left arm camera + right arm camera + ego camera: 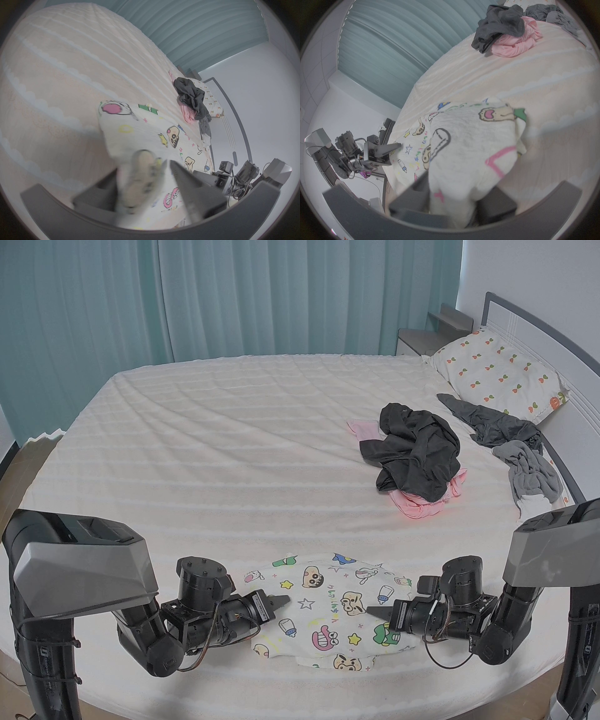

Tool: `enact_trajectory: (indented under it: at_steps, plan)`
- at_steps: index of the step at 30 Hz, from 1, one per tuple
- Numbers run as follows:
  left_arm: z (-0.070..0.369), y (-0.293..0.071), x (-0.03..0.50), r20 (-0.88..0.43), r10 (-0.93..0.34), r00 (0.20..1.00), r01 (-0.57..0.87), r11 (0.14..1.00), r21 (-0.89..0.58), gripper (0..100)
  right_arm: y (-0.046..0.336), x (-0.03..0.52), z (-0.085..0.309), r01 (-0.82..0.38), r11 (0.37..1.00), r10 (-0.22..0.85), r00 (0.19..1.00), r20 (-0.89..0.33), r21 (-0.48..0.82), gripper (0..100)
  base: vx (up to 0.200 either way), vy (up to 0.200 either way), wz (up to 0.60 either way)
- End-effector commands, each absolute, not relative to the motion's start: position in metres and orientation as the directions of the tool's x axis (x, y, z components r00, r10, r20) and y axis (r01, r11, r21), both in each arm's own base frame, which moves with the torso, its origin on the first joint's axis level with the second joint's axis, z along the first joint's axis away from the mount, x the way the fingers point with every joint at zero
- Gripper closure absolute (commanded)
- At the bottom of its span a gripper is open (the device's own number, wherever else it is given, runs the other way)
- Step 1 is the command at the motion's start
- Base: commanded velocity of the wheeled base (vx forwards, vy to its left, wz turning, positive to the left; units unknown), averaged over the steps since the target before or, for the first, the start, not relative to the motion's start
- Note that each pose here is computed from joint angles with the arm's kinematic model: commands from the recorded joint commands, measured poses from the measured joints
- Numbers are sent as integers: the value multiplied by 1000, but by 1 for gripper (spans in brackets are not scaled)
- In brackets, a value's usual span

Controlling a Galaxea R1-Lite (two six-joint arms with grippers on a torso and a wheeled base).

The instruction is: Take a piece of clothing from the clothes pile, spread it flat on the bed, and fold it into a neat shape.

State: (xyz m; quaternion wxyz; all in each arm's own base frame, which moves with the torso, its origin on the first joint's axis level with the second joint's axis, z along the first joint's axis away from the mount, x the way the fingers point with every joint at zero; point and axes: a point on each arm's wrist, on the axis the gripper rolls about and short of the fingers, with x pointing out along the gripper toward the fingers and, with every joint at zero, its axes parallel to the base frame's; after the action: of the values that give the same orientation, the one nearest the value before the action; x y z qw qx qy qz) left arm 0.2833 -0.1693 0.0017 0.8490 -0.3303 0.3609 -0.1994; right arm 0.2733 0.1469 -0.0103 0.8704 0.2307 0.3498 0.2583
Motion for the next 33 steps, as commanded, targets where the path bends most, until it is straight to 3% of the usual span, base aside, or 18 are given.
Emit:
enact_trajectory:
  at_steps: [1, 10, 17, 23, 24, 25, 33]
  plan:
    - [-3, -166, 278, -505, -575, 644, 101, 718, -689, 0, 144, 267, -14, -281, 771, 606, 601, -521, 572, 0, 0, 0, 0]
    - [-16, -155, 268, -597, -558, 576, 134, 785, -604, 0, 147, 258, -21, -280, 793, 597, 535, -598, 541, 0, 0, 0, 0]
    - [-17, -148, 267, -593, -636, 493, 149, 734, -663, 0, 149, 250, -24, -296, 794, 604, 494, -626, 532, 0, 0, 0, 0]
    - [-19, -148, 270, -601, -632, 489, 137, 736, -663, 0, 148, 247, -25, -323, 786, 617, 471, -630, 528, 0, 0, 0, 0]
    - [-19, -148, 270, -601, -632, 489, 137, 736, -663, 0, 149, 248, -25, -324, 785, 618, 473, -628, 528, 100, 0, 0, 0]
    - [-19, -148, 270, -601, -633, 488, 137, 736, -663, 100, 149, 248, -25, -324, 785, 618, 473, -628, 528, 100, 0, 0, 0]
    - [-20, -147, 268, -606, -635, 479, 134, 735, -664, 100, 144, 250, -19, -322, 778, 625, 482, -615, 539, 100, 0, 0, 0]
